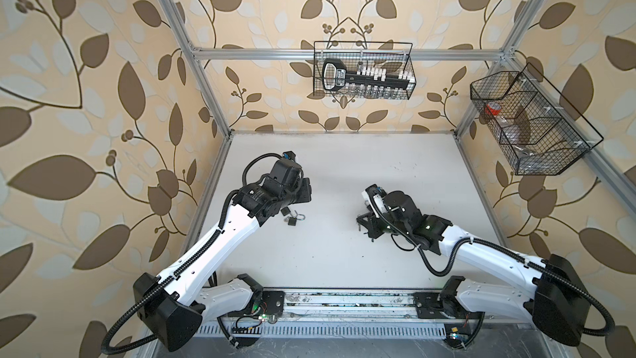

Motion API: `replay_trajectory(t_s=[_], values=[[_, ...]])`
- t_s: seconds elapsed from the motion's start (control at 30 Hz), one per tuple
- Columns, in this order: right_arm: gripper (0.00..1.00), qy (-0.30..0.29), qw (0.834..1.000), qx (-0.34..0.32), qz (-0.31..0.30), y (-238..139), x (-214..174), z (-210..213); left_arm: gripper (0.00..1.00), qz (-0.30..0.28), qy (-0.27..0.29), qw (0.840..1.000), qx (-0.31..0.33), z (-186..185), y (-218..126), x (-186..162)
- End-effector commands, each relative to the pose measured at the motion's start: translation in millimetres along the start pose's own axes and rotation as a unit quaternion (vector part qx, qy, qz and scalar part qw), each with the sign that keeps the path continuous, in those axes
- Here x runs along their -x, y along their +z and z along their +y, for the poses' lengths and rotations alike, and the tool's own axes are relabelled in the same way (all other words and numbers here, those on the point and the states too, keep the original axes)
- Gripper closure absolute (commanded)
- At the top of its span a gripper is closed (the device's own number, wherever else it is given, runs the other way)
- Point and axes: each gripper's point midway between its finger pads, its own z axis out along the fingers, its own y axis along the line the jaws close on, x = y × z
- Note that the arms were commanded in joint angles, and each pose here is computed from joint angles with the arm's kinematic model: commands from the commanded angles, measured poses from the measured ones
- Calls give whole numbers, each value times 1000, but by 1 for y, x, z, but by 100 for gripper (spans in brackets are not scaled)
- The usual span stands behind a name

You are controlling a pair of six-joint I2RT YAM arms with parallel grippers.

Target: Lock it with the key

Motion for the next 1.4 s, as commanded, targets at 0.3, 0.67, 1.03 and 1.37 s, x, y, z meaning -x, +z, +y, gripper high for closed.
replay_trajectory(t_s=[0.3, 0.67, 1.03, 1.37], values=[[100, 20, 987, 42, 153, 31, -60, 13, 100, -4, -32, 999, -4, 2, 8, 7], [100, 27, 985, -20, 169, 54, -54, -16, 100, 18, -40, 999, 0, 7, 11, 1], [100, 30, 982, -49, 177, 69, -47, -35, 100, 28, -48, 998, -6, 7, 14, -1], [96, 23, 979, -79, 185, 73, -48, -50, 100, 34, -49, 998, -17, 3, 16, 0]])
